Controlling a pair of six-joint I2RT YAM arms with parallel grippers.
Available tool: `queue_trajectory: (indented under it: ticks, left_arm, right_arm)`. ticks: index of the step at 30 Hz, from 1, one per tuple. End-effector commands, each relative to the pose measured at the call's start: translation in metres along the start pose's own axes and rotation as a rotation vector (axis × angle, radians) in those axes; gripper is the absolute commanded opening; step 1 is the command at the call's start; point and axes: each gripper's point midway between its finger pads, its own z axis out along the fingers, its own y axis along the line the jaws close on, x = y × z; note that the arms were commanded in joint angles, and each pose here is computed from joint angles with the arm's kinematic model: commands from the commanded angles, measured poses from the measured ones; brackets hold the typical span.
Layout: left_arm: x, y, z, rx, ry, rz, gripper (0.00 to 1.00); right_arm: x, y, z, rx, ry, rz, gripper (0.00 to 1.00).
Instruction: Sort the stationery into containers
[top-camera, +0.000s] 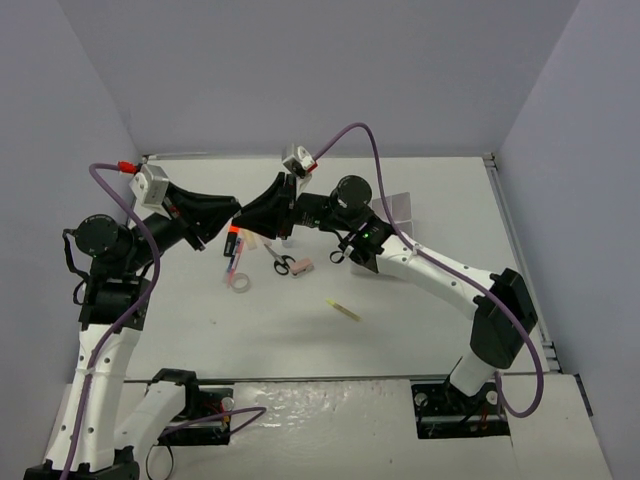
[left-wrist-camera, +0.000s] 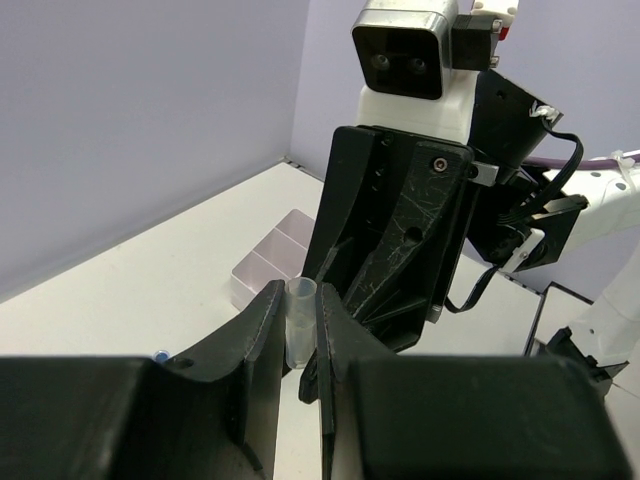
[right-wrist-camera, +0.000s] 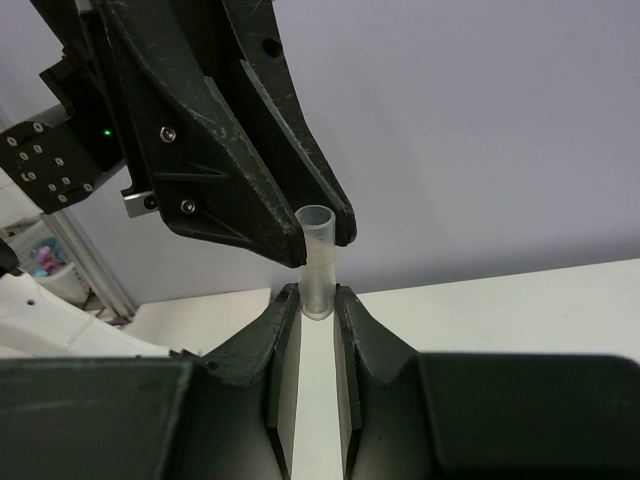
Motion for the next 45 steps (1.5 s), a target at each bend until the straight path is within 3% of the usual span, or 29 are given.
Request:
queue_trajectory:
  ticks: [1,4,10,11,14,16,19,25,29,35,42,45]
  left_arm:
    - [-0.016,-0.012,0.000,0.045,-0.034,0.046,0.00]
    - [-0.011,-0.010,0.000,0.041,-0.018,0.034,0.00]
    - [-0.004,-0.011,0.001,0.055,0.010,-0.011,0.02]
    - [-0.004,-0.012,0.001,0.060,0.013,-0.017,0.08]
    - [-0.001,-0.015,0.001,0.079,0.018,-0.015,0.50]
    - [-0.001,-0.017,-0.001,0.082,0.013,-0.015,0.60]
    - [-0.005,-0.015,-0.002,0.056,0.005,-0.033,0.60]
    - [-0.023,-0.016,-0.003,0.034,-0.055,-0.089,0.31]
    - [-0.029,-0.027,-0.003,0.089,-0.076,-0.110,0.21]
    - [-0.028,-0.025,-0.002,0.078,-0.080,-0.138,0.21]
    - [-0.056,-0.029,0.002,0.092,-0.142,-0.118,0.22]
    - [-0.059,-0.029,0.003,0.095,-0.146,-0.108,0.29]
  right_arm:
    - [-0.050,0.023,0.005,-0.066,-0.120,-0.104,0.09]
    - [-0.051,0.024,0.004,-0.070,-0.128,-0.104,0.00]
    - [-0.052,0.025,0.002,-0.067,-0.136,-0.110,0.00]
    - [-0.053,0.025,0.001,-0.062,-0.141,-0.111,0.00]
    - [-0.056,0.025,0.000,-0.054,-0.156,-0.116,0.00]
    - [-0.057,0.025,0.000,-0.050,-0.161,-0.120,0.00]
    - [-0.059,0.025,-0.002,-0.043,-0.166,-0.132,0.00]
    - [-0.056,0.026,-0.005,-0.046,-0.157,-0.142,0.00]
    - [-0.054,0.026,-0.007,-0.040,-0.153,-0.145,0.00]
    - [-0.057,0.031,-0.007,-0.061,-0.161,-0.147,0.00]
    - [-0.056,0.035,-0.008,-0.073,-0.163,-0.141,0.00]
    - [-0.058,0.036,-0.009,-0.074,-0.169,-0.137,0.00]
